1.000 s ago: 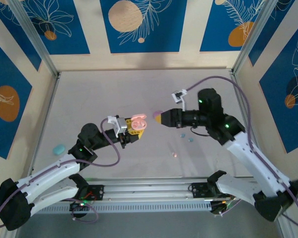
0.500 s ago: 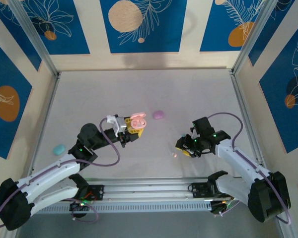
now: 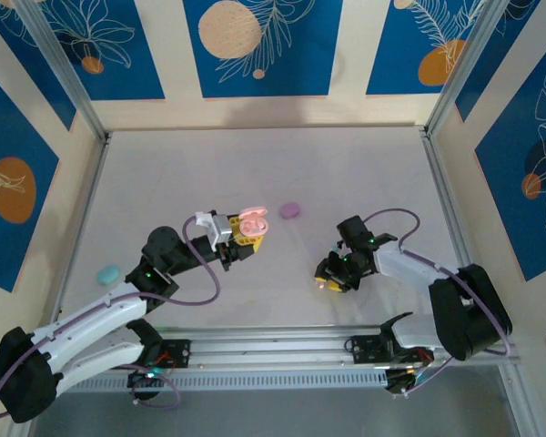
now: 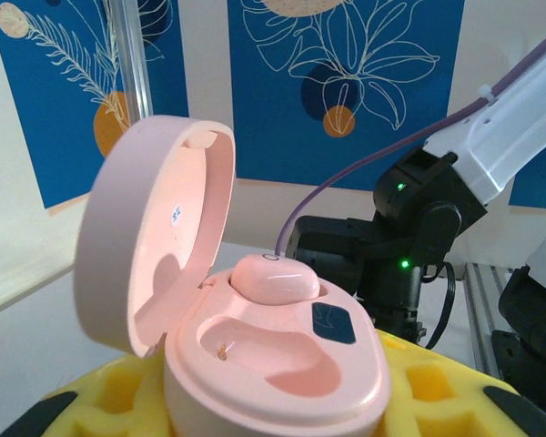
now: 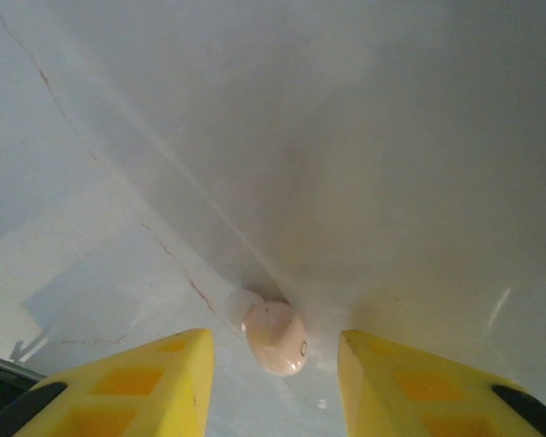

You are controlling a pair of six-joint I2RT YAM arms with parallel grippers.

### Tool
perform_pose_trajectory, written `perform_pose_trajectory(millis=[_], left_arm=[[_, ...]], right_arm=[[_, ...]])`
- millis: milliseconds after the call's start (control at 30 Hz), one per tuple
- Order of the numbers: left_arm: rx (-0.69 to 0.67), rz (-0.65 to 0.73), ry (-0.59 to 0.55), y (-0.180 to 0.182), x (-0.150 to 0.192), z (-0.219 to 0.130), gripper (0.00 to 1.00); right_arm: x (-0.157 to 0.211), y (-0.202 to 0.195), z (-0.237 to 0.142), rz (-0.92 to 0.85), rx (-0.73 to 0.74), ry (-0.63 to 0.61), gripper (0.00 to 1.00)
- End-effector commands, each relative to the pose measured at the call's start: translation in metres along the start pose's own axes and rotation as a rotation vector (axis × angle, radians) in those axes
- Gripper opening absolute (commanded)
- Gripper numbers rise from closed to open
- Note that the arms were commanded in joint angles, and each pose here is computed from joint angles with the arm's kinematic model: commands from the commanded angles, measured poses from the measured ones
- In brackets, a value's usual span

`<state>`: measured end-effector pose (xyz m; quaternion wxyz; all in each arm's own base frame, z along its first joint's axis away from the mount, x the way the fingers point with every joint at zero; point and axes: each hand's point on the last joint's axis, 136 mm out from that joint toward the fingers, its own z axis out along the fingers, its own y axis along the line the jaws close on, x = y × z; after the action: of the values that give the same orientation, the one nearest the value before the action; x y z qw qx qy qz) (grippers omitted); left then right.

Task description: Insert wireless bluetooth earbuds into charging case

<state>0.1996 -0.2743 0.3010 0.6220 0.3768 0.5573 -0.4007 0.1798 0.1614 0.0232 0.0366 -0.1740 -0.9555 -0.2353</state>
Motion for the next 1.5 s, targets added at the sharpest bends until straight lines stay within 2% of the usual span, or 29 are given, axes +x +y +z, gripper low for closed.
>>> perform_pose_trajectory(millis=[0,400,833,1067,1233,1467], left_arm=[[-0.012,0.025,-0.054,0.002,-0.022,-0.001,0.30],[-0.021,0.030,-0.046,0.002,-0.021,-0.003,0.30],[-0.029,0.038,-0.038,0.003,-0.018,-0.005,0.30],[-0.049,0.052,-0.033,0.005,-0.016,-0.007,0.30],[-0.047,0.047,-0.021,0.006,-0.015,-0.004,0.30],[-0.084,0.040,-0.027,0.008,-0.018,-0.015,0.30]], right_arm=[[-0.005,0.016,0.001,-0.070,-0.012,0.001,0.42],[-0.009,0.045,0.024,-0.333,0.118,0.065,0.41],[-0.003,0.103,0.043,-0.562,0.098,0.114,0.42],[-0.013,0.096,0.017,-0.475,0.168,-0.014,0.46],[-0.013,0.089,-0.005,-0.397,0.135,-0.120,0.48],[-0.016,0.087,-0.009,-0.317,0.097,-0.101,0.49]])
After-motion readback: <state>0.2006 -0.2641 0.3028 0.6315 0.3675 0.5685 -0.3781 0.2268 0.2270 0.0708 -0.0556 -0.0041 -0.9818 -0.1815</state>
